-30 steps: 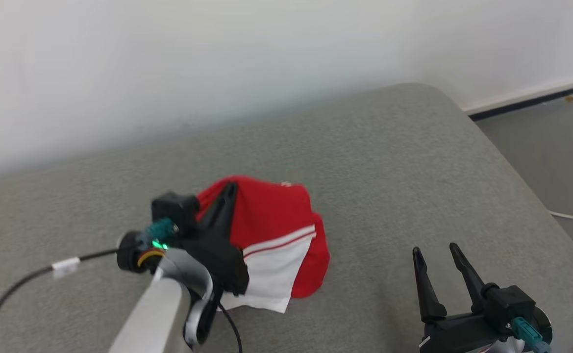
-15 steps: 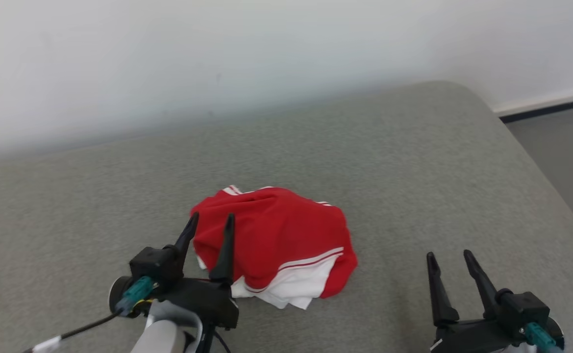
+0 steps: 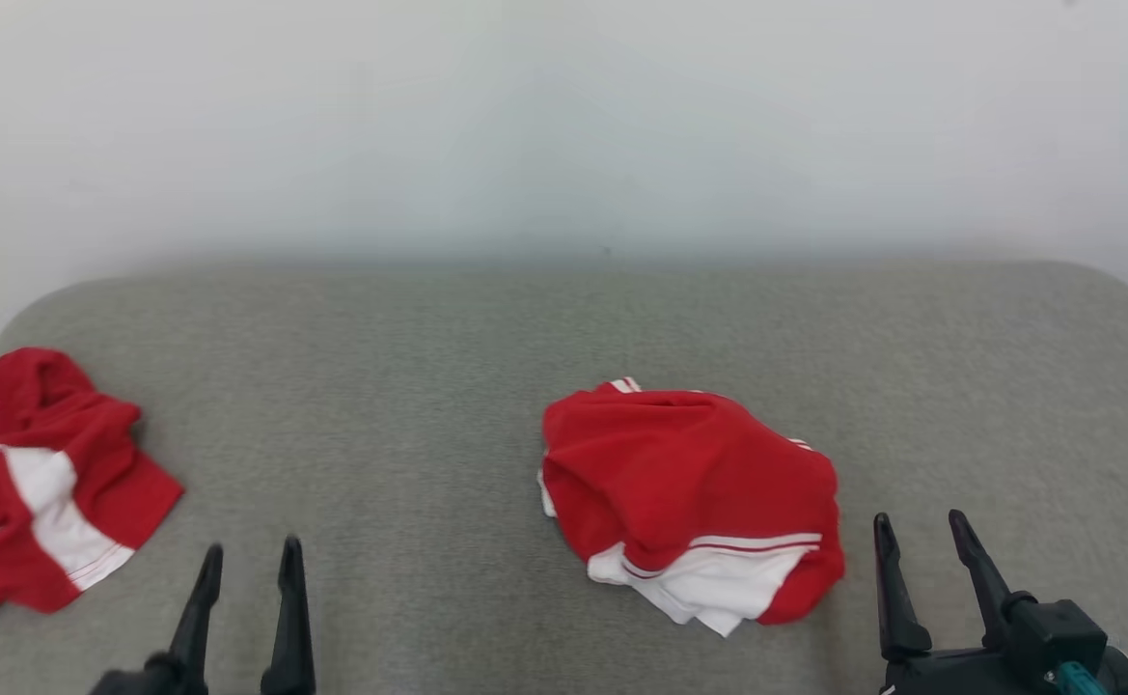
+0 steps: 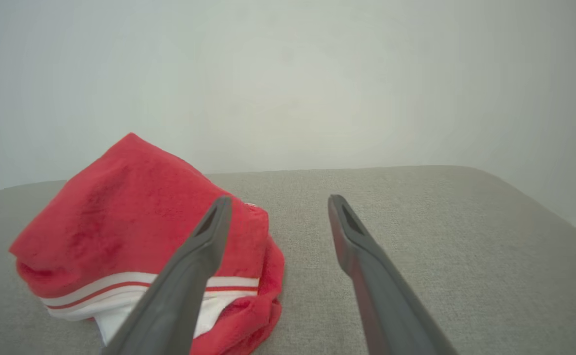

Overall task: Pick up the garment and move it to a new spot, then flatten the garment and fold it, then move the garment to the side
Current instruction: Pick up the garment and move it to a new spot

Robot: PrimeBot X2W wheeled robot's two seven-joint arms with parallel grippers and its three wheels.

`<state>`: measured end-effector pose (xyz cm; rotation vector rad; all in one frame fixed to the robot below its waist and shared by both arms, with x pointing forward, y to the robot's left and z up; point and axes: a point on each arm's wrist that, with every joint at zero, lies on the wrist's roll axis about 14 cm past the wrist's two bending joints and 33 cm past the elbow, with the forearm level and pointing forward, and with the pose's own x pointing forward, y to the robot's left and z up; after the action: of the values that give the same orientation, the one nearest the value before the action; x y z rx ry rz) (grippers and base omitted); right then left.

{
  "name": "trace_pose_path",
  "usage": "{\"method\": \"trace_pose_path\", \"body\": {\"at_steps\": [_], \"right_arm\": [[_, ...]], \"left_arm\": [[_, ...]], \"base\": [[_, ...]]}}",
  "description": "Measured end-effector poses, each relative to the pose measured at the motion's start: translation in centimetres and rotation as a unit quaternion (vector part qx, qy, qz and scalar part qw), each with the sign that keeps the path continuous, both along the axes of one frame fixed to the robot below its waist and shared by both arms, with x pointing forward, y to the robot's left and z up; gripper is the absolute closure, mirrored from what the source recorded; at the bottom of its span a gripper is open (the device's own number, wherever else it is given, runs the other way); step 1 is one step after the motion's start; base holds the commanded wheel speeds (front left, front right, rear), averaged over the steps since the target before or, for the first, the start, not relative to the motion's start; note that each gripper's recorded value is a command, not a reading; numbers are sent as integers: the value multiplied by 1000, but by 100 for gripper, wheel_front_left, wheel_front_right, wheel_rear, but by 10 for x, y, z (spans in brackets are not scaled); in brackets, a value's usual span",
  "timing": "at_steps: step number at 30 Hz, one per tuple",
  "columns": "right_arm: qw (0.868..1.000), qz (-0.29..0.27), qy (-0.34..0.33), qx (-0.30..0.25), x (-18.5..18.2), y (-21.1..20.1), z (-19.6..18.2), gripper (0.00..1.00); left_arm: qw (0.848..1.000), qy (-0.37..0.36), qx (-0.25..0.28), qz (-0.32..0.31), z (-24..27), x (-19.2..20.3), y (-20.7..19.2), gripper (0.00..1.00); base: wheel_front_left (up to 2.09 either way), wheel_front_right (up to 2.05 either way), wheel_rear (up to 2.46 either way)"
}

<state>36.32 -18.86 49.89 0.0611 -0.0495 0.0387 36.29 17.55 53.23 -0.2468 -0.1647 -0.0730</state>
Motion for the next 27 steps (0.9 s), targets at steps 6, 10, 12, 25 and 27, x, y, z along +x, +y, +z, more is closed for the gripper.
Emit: {"method": "trace_pose_path", "body": {"at_steps": [6, 10, 12, 25, 27], "right_arm": [[999, 32, -5, -12, 0, 20, 1, 0], [999, 37, 19, -14, -7, 23, -14, 0], [999, 36, 34, -16, -10, 22, -23, 0], [993, 7, 119, -7, -29, 3, -70, 0], [993, 6, 121, -7, -29, 2, -71, 0]], "left_arm": [[997, 44, 68, 19, -30, -36, 21, 0], [996, 58, 65, 37, -39, -49, 32, 0], [995, 66, 59, 43, -45, -55, 35, 0], [991, 108, 68, 27, -70, -61, 35, 0], [991, 109, 67, 26, -71, -61, 35, 0]], "base": [[0, 0, 0], [0, 0, 0], [0, 0, 0], [0, 0, 0], [0, 0, 0]]}}
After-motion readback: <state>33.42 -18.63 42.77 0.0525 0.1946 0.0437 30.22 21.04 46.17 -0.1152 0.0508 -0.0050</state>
